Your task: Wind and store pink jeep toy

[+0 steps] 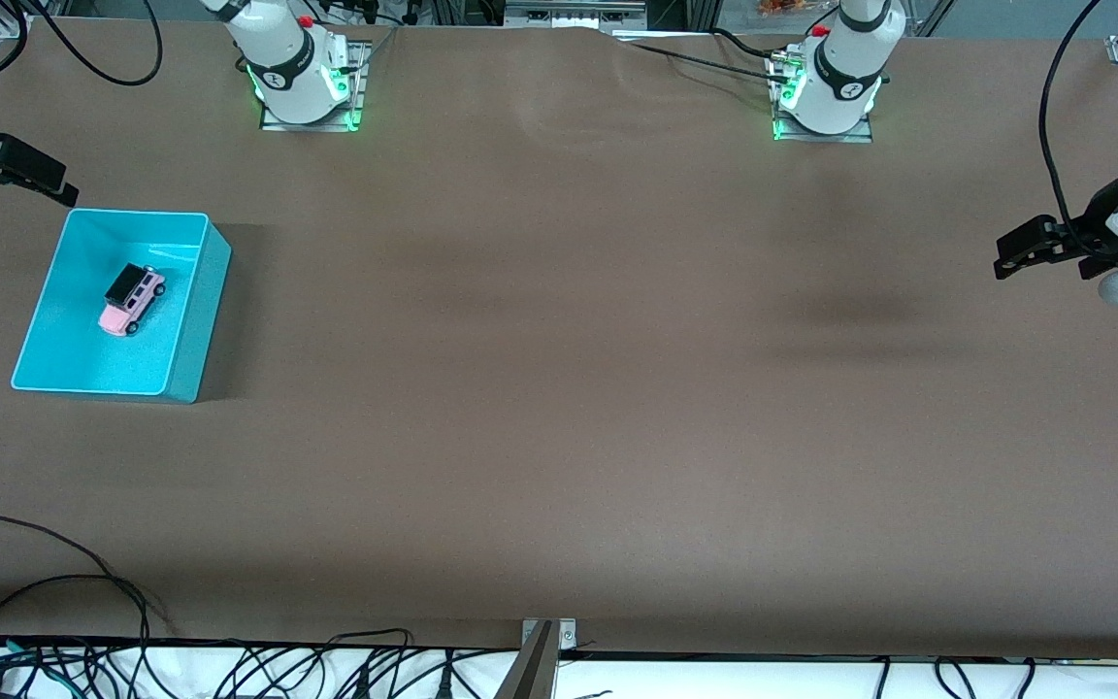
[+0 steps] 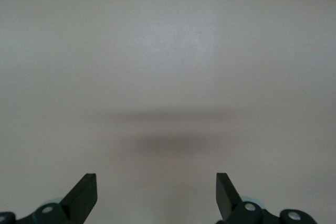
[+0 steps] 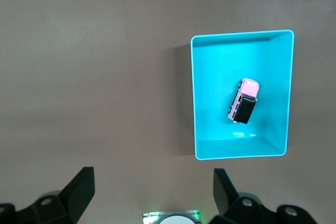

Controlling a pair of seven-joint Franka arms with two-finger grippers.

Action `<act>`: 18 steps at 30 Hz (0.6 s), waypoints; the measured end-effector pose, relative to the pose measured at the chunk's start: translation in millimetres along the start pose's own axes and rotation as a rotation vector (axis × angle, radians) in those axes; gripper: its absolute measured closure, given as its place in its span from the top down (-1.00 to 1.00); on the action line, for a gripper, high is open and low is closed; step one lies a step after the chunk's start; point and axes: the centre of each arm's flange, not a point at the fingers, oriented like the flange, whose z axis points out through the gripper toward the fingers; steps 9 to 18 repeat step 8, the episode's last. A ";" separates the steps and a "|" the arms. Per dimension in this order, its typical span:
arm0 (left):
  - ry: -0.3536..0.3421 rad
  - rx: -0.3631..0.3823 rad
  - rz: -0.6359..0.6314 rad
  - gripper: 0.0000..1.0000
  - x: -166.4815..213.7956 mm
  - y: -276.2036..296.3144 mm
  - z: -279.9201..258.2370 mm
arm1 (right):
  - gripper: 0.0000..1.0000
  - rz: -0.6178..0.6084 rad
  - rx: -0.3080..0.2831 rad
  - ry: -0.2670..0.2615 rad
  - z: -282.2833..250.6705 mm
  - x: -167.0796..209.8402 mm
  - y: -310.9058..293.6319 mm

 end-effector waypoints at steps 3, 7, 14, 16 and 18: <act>0.000 0.000 0.000 1.00 0.0 0.0 0.0 | 1.00 -0.004 0.000 0.000 -0.3 -0.3 -1.7; 0.000 0.000 0.000 1.00 0.0 0.0 0.0 | 1.00 -0.005 0.000 0.002 -1.0 -0.6 -2.2; 0.000 0.000 0.000 1.00 0.0 0.0 0.0 | 1.00 -0.005 0.000 0.002 -1.2 -0.8 -2.2; 0.000 0.000 0.000 1.00 0.0 0.0 0.0 | 1.00 -0.005 0.000 0.002 -1.2 -0.8 -2.2; 0.000 0.000 0.000 1.00 0.0 0.0 0.0 | 1.00 -0.005 0.000 0.002 -1.2 -0.8 -2.2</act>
